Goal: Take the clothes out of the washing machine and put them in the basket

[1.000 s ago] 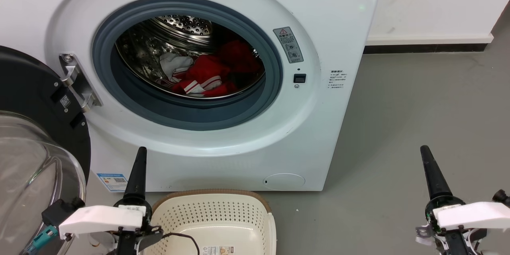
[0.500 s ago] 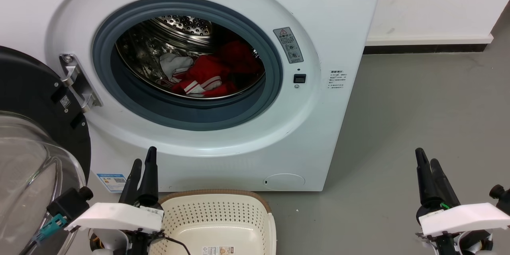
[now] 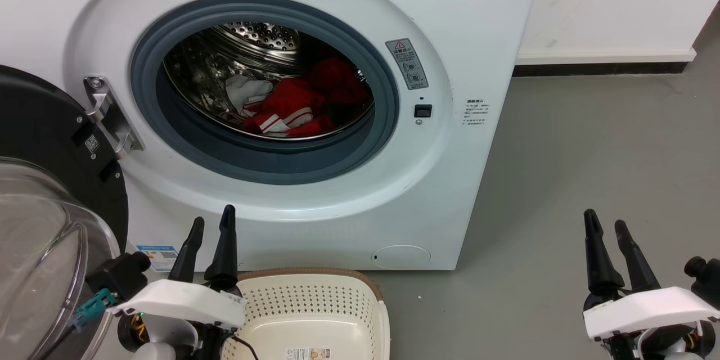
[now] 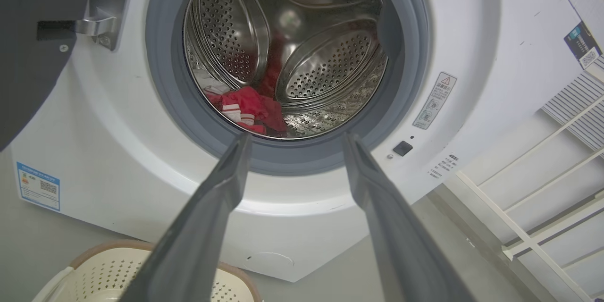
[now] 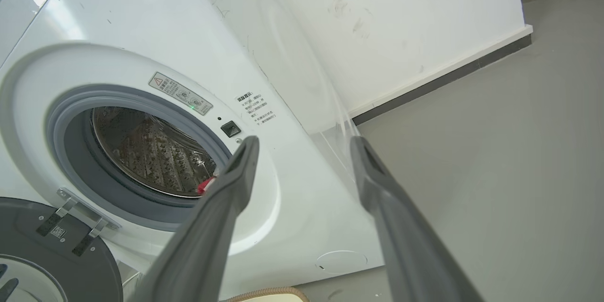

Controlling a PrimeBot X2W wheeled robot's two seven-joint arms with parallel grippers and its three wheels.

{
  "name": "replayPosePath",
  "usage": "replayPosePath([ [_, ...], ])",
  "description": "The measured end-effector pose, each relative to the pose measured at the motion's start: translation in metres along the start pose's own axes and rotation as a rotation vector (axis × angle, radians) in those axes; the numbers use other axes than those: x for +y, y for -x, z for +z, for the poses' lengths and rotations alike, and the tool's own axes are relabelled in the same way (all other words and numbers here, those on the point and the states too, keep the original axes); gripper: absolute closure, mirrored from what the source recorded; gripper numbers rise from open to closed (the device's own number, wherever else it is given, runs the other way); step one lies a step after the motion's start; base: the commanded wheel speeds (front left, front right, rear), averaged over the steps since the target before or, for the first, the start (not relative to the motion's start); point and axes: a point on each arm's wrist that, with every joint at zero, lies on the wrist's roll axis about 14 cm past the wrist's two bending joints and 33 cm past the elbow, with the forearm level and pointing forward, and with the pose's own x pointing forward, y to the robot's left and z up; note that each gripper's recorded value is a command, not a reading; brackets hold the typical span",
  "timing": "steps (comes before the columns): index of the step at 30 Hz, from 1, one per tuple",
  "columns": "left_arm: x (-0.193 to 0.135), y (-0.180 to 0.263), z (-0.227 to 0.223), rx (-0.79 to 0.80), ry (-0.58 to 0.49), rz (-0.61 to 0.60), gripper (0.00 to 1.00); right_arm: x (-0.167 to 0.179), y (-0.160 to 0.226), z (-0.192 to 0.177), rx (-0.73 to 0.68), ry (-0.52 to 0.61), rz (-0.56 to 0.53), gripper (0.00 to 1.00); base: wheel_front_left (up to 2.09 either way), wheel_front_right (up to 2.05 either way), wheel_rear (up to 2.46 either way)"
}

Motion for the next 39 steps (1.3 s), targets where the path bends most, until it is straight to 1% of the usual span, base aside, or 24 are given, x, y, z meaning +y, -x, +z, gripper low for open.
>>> replayPosePath([
  [7,0.0011,-0.0008,-0.0064,0.015,-0.082,0.002,0.00,0.0009,0.0016,0.0007,0.000,0.090,0.008,0.00,0.00,0.00,0.00],
  [22,-0.0003,-0.0046,-0.0049,0.006,-0.268,-0.013,0.00,0.0051,0.0042,-0.0023,0.013,0.255,0.031,0.00,0.00,0.00,0.00],
  [39,-0.0056,-0.0078,-0.0034,-0.012,-0.419,-0.042,0.00,0.0101,0.0062,0.0014,-0.006,0.409,0.057,0.00,0.00,0.00,0.00],
])
